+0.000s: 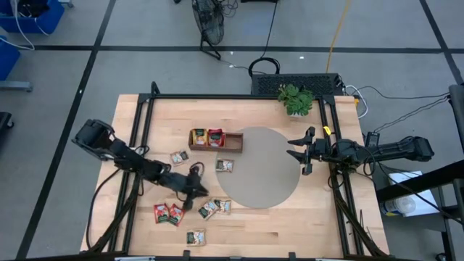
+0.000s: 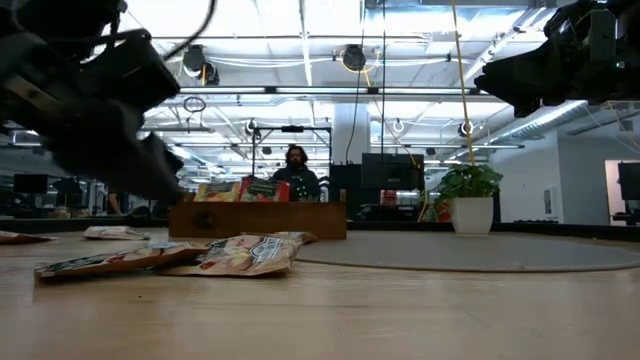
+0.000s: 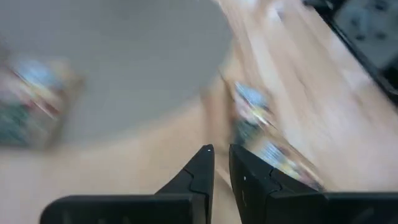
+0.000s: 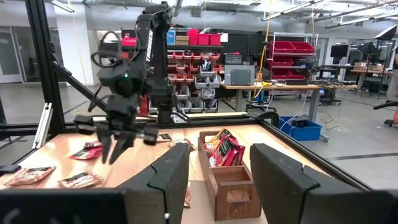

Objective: Pick & Place Tea
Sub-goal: Put the red tea bag into the middle section of the wooden organizer

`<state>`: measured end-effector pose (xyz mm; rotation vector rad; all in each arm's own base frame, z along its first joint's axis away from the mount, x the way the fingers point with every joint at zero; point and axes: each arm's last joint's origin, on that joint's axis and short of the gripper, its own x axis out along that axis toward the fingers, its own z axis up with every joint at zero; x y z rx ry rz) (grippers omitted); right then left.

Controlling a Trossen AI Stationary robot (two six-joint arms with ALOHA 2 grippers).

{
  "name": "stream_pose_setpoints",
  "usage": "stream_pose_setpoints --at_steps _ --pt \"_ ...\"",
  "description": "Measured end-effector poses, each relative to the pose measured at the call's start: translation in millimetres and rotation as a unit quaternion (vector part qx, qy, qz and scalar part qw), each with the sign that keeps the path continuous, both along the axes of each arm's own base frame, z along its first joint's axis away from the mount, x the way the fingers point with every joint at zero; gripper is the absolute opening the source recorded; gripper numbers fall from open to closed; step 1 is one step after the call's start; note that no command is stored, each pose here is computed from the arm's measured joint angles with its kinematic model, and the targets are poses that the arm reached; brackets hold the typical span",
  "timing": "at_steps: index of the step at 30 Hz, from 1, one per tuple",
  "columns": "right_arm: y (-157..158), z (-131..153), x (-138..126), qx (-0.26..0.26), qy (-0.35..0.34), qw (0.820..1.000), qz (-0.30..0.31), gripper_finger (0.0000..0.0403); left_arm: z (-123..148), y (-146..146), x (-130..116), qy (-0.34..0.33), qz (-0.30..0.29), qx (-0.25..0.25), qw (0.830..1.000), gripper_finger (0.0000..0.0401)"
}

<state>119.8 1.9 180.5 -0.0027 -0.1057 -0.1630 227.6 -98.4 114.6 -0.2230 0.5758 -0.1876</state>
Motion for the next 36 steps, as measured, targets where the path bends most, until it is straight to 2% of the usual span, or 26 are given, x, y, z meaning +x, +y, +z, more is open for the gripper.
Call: stream_pose_setpoints --at_steps 2,4,7,11,16,22,26,28,34,36 --pt "0.0 0.0 0.0 0.000 0.000 1.000 0.000 0.0155 4.5 -3.1 -0.3 0.079 -0.010 -0.045 0.996 0.0051" --pt "0.0 -0.1 0.0 0.000 0.000 1.000 0.000 0.0155 15.1 -7.2 1.2 0.165 -0.013 -0.067 0.984 0.0051" --pt "0.0 0.0 0.0 0.000 0.000 1.000 0.000 0.0155 37.5 -13.4 5.0 0.269 -0.013 -0.046 0.962 0.0051" --pt "0.0 -0.1 0.0 0.000 0.000 1.000 0.000 0.0155 75.3 -22.1 17.9 0.344 -0.025 -0.017 0.939 0.0051" --pt "0.0 -0.1 0.0 0.000 0.000 1.000 0.000 0.0155 87.3 -29.1 30.0 0.459 -0.017 0.003 0.888 0.0051" --pt "0.0 0.0 0.0 0.000 0.000 1.000 0.000 0.0155 76.5 -28.0 38.3 0.505 -0.041 -0.045 0.861 0.0053" --pt "0.0 0.0 0.0 0.000 0.000 1.000 0.000 0.0155 73.4 -25.5 41.0 0.526 -0.039 -0.084 0.845 0.0086" --pt "0.0 0.0 0.0 0.000 0.000 1.000 0.000 0.0155 71.8 -25.6 41.9 0.523 -0.047 -0.076 0.848 0.0115" --pt "0.0 -0.1 0.0 0.000 0.000 1.000 0.000 0.0155 56.7 -29.6 50.0 0.483 -0.101 0.001 0.870 0.0206" --pt "0.0 0.0 0.0 0.000 0.000 1.000 0.000 0.0155 53.1 -30.1 50.2 0.486 -0.111 0.012 0.867 0.0224"
